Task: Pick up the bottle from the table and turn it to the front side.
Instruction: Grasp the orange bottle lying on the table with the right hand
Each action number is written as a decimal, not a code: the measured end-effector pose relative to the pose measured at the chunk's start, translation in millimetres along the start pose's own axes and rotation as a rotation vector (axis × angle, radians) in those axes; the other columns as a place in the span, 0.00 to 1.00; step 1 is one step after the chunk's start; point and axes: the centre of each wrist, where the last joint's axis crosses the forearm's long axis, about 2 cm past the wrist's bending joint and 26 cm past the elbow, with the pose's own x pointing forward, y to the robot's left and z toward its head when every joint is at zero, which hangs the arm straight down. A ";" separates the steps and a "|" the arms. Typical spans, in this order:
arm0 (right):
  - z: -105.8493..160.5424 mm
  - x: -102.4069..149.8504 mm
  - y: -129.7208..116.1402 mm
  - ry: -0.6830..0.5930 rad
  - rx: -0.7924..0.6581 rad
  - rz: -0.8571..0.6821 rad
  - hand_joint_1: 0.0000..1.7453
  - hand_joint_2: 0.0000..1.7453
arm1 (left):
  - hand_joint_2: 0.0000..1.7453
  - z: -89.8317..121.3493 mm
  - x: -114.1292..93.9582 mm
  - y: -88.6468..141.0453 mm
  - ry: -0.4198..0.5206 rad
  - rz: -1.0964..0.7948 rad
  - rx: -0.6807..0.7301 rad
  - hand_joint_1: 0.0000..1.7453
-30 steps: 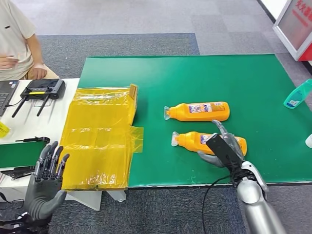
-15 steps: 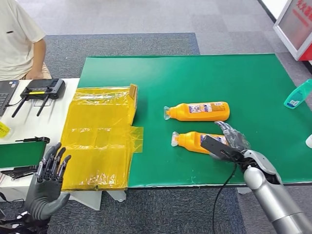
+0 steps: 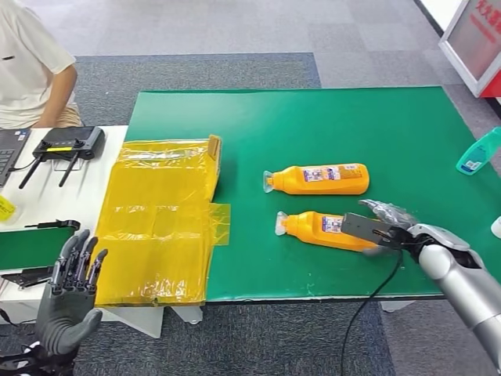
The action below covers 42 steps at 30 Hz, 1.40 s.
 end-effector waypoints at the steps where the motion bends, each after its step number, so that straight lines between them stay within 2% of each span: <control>1: 1.6 -3.1 -1.6 0.010 0.009 0.009 0.00 1.00 | 1.00 0.0 0.3 0.8 -0.002 0.002 -0.001 0.00; 13: 12.4 -26.0 -5.5 0.081 0.140 0.019 0.00 1.00 | 1.00 0.7 2.1 4.4 -0.001 0.003 -0.023 0.00; 25: 13.6 -31.9 7.9 0.097 0.167 0.014 0.00 1.00 | 1.00 0.5 2.5 5.6 0.006 -0.003 -0.016 0.00; 42: 10.3 -31.5 11.5 0.091 0.157 -0.041 0.00 1.00 | 1.00 3.9 -2.6 5.6 0.018 0.040 -0.004 0.00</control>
